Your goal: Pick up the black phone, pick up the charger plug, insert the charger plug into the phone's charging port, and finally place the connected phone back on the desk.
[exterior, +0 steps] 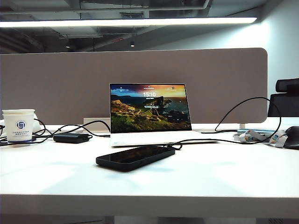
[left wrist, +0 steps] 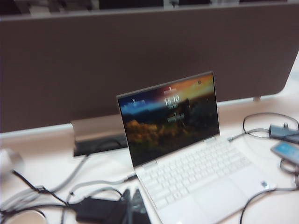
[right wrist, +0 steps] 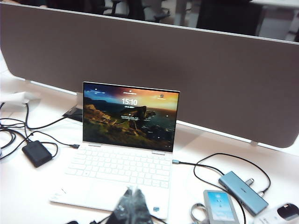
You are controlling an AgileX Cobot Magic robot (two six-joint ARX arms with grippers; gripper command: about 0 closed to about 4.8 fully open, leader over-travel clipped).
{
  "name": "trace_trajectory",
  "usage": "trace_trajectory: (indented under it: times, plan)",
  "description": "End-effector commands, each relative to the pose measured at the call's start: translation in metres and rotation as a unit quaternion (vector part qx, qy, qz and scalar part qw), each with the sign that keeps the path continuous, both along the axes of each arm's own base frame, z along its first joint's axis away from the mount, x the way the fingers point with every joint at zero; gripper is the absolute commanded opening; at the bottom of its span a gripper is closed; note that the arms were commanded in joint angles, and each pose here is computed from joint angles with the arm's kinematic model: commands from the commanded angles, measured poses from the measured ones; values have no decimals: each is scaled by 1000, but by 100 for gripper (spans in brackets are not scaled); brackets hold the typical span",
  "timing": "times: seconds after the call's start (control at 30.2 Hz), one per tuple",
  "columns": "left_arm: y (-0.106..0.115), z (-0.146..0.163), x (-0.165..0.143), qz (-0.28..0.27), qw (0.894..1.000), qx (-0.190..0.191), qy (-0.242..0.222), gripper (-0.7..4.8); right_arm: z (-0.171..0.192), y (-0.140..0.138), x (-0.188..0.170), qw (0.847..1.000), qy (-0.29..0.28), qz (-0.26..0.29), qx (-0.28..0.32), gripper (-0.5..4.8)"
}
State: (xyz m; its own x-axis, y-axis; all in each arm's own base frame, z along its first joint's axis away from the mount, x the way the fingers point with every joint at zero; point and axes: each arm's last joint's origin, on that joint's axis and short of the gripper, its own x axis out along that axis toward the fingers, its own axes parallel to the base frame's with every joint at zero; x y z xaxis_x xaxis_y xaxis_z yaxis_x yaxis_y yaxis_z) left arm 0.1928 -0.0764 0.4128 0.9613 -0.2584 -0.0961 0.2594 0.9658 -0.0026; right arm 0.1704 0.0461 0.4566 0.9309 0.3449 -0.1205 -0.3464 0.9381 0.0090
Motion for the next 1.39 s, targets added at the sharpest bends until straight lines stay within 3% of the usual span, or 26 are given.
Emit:
trace_trajectory:
  times: [0.03, 0.3, 0.76, 1.09, 1.39]
  plan:
    - [9, -6, -21, 2, 1000, 6, -16, -6, -16, -4, -17, 998, -58, -2, 13, -9]
    - [26, -53, -62, 4, 998, 12, -60, -6, -82, -11, -44, 998, -62, -2, 14, -9]
    - [39, -170, -91, 11, 999, 32, -12, -6, -180, -19, -65, 999, -10, -41, -4, 1]
    - [41, -200, -96, 9, 999, 24, -30, -6, -226, -19, -67, 998, 44, -43, 10, 1]
    - [39, -209, -94, -4, 998, 9, -59, -6, -238, -20, -69, 994, 98, -47, -3, 1]
